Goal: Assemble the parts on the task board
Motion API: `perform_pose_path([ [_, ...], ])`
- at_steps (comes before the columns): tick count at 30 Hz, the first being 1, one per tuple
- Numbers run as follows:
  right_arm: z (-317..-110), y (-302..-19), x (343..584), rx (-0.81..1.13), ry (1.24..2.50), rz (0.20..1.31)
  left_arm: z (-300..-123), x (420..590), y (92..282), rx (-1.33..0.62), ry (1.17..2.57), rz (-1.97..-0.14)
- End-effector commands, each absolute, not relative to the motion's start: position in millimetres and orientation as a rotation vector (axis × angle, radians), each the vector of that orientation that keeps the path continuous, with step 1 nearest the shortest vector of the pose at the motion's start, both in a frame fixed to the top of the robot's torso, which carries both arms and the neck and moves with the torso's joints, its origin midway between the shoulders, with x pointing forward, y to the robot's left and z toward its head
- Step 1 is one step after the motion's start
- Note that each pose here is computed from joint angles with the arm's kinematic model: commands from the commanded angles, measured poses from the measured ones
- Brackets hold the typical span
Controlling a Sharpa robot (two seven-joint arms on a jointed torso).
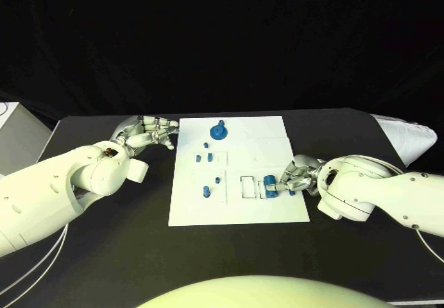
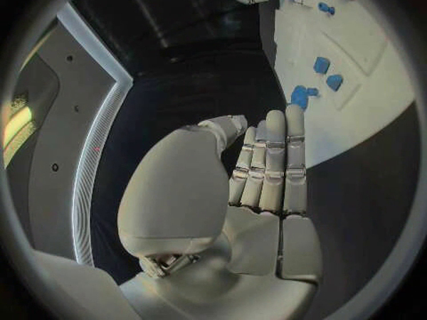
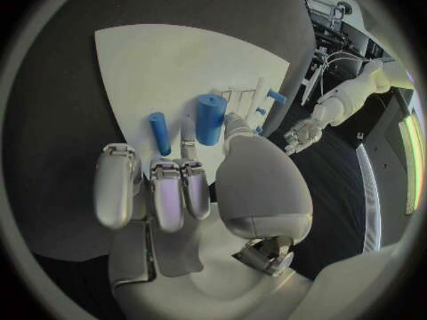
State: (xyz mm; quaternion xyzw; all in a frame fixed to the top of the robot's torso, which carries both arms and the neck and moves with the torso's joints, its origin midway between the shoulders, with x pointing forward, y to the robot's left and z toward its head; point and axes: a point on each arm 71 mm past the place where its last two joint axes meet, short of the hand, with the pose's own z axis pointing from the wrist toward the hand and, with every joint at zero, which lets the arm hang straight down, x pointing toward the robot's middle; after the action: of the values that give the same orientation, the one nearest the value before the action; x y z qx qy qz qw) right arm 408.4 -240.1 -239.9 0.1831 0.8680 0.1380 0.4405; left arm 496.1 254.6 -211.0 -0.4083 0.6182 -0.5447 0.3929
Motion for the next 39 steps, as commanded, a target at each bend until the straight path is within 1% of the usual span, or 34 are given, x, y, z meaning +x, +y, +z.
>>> perform_pose_path([
  [1, -242, -239, 409, 0.428, 2.155, 0.319, -210.3, 495.8, 253.5, -1.041, 1.565, -1.391],
  [10, -247, -231, 411, 0.415, 2.152, 0.319, -210.3, 495.6, 253.6, -1.042, 1.567, -1.389],
  [21, -248, -228, 412, 0.424, 2.136, 0.322, -210.5, 495.6, 254.9, -1.047, 1.568, -1.379],
  [33, -243, -233, 407, 0.505, 2.095, 0.365, -210.9, 495.8, 256.3, -1.050, 1.569, -1.372],
  [39, -236, -235, 403, 0.538, 2.093, 0.392, -211.1, 495.9, 256.5, -1.051, 1.570, -1.371],
])
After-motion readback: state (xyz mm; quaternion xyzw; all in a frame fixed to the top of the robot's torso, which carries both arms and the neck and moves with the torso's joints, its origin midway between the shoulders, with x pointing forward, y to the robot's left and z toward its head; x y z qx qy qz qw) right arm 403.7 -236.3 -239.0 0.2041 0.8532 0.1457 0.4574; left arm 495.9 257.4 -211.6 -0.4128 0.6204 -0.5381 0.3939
